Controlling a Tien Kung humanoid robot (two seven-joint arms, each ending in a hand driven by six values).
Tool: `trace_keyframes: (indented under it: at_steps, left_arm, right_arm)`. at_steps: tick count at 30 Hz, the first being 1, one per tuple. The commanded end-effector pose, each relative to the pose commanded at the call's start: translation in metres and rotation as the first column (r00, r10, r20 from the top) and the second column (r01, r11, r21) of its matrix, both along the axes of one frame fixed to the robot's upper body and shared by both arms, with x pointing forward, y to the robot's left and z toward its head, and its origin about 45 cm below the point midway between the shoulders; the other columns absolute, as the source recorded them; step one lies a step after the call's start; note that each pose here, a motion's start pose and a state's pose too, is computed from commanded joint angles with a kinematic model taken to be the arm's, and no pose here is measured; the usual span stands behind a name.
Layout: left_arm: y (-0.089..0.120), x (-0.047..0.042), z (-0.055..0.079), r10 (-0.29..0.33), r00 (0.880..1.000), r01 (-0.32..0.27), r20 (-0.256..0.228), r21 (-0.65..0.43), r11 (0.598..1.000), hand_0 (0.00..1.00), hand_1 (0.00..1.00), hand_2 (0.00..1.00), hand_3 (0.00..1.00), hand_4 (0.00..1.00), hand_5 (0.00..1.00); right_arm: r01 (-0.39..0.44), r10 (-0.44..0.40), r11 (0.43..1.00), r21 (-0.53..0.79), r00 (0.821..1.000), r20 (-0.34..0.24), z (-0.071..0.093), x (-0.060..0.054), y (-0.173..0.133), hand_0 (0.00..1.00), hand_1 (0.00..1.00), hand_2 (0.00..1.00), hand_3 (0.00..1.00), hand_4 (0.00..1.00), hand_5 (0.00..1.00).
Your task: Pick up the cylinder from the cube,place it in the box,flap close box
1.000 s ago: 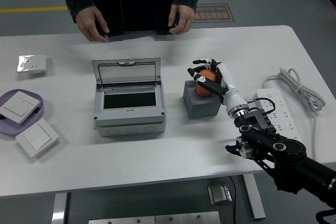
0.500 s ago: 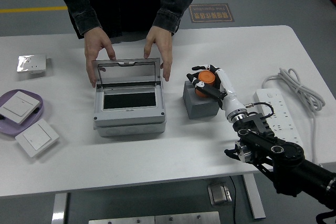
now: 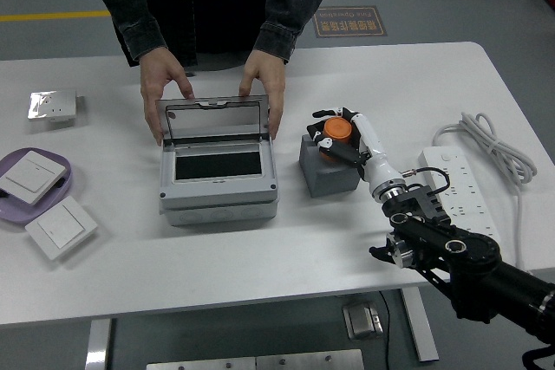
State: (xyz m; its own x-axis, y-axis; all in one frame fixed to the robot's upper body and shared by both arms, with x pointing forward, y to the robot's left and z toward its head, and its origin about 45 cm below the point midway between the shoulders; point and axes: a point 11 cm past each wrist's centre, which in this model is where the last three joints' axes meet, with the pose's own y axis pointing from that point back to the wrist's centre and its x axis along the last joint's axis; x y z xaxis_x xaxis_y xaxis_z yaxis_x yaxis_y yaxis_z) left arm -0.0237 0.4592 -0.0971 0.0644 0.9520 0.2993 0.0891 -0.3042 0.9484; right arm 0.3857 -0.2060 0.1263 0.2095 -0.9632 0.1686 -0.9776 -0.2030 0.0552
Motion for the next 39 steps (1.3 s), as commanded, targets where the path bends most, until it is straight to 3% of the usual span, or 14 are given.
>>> trace_keyframes:
  at_steps: [2,13,19,20,37,38,39]
  left_arm:
    - [-0.0001,-0.0001,-0.0001,0.000,1.000,0.000,0.000,0.000,1.000,0.615,0.590,0.544,0.614,0.692,0.211]
    - [-0.0003,0.0006,-0.0001,-0.001,1.000,0.001,0.001,0.000,1.000,0.615,0.590,0.542,0.614,0.692,0.211]
    - [-0.0002,0.0002,-0.0001,-0.002,1.000,0.002,0.000,0.000,1.000,0.615,0.591,0.542,0.614,0.692,0.211]
    - [-0.0001,0.0001,0.0000,-0.002,1.000,0.002,0.000,0.000,1.000,0.614,0.591,0.540,0.614,0.692,0.210]
    - [-0.0002,0.0006,-0.0001,-0.003,1.000,0.003,0.002,-0.001,1.000,0.614,0.591,0.540,0.615,0.693,0.207]
    - [-0.0001,0.0007,-0.0001,-0.003,1.000,0.003,0.002,0.000,1.000,0.614,0.591,0.541,0.617,0.694,0.205]
    - [-0.0001,0.0007,-0.0001,-0.003,1.000,0.003,0.002,0.000,1.000,0.614,0.591,0.541,0.617,0.694,0.205]
  right_arm:
    - [-0.001,0.001,1.000,-0.002,1.000,0.000,-0.0002,-0.0002,0.0002,0.615,0.566,0.457,0.557,0.592,0.163]
    - [-0.009,0.009,1.000,-0.017,1.000,0.007,0.0006,-0.0006,0.0017,0.620,0.560,0.452,0.551,0.575,0.178]
    - [-0.015,0.015,1.000,-0.024,1.000,0.013,0.0014,-0.0007,0.0030,0.633,0.563,0.451,0.548,0.547,0.143]
    - [-0.015,0.015,1.000,-0.023,1.000,0.013,0.0015,-0.0008,0.0032,0.670,0.568,0.452,0.539,0.482,0.021]
    - [0.002,-0.001,1.000,-0.014,1.000,0.025,0.0014,-0.0019,0.0040,0.685,0.566,0.451,0.533,0.474,0.002]
    - [0.003,-0.002,1.000,-0.013,1.000,0.025,0.0014,-0.0020,0.0039,0.674,0.562,0.444,0.526,0.399,0.002]
    - [0.004,-0.003,1.000,-0.012,1.000,0.025,0.0014,-0.0020,0.0039,0.674,0.562,0.444,0.526,0.399,0.002]
